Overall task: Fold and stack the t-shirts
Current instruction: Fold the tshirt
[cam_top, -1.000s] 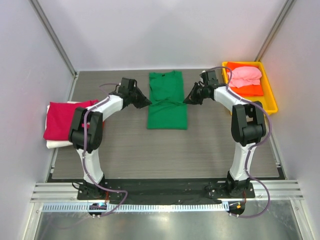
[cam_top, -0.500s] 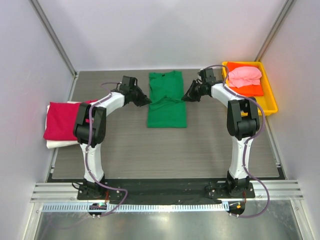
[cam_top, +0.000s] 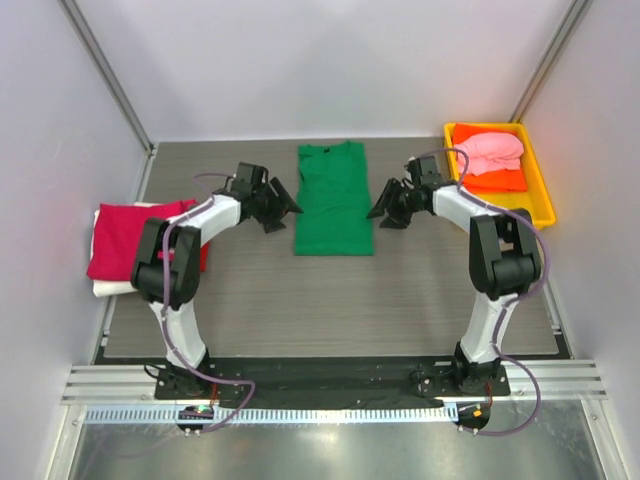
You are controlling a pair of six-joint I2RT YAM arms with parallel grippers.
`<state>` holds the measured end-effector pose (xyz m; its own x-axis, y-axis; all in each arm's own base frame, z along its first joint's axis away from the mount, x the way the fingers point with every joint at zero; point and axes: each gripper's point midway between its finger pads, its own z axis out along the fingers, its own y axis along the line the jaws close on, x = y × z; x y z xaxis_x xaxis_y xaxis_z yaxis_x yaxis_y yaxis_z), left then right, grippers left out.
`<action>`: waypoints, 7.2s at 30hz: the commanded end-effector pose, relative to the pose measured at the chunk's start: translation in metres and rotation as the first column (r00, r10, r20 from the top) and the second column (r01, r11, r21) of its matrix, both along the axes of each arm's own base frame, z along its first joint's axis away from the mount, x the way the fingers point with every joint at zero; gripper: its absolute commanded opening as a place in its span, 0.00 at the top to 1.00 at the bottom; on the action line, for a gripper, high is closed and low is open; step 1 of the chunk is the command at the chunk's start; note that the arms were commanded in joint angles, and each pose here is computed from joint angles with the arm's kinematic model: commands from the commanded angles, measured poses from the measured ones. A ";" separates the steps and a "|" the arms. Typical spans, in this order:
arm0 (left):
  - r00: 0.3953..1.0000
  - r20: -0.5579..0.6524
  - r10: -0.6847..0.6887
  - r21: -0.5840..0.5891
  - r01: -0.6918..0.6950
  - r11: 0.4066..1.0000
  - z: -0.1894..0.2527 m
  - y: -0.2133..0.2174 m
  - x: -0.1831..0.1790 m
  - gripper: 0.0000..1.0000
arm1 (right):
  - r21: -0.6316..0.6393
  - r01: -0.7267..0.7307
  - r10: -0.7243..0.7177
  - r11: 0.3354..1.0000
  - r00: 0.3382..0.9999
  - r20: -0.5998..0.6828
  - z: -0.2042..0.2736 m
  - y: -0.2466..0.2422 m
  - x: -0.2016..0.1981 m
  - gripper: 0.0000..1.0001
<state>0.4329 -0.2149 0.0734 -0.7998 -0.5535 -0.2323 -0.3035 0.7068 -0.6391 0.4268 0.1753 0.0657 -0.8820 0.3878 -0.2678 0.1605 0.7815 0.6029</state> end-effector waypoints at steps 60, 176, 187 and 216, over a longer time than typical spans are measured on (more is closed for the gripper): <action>0.989 -0.042 -0.145 0.028 0.146 0.989 -0.028 -0.018 -0.133 1.00 | 0.049 -0.114 0.112 0.992 0.993 0.042 0.009 0.016 -0.110 0.99; 0.963 -0.208 0.172 0.977 0.212 -0.010 -0.010 0.226 -0.055 0.47 | 0.011 -0.127 0.105 0.992 0.862 0.497 0.074 0.005 -0.008 0.40; 0.925 -0.287 0.248 0.958 0.279 0.068 -0.056 0.256 -0.071 0.55 | 0.009 -0.122 0.104 0.992 0.884 0.456 0.054 0.005 -0.009 0.39; 0.998 0.003 -0.055 0.725 0.036 0.687 0.016 0.067 -0.038 0.35 | -0.007 -0.116 0.114 0.993 0.953 0.282 0.001 0.008 0.017 0.26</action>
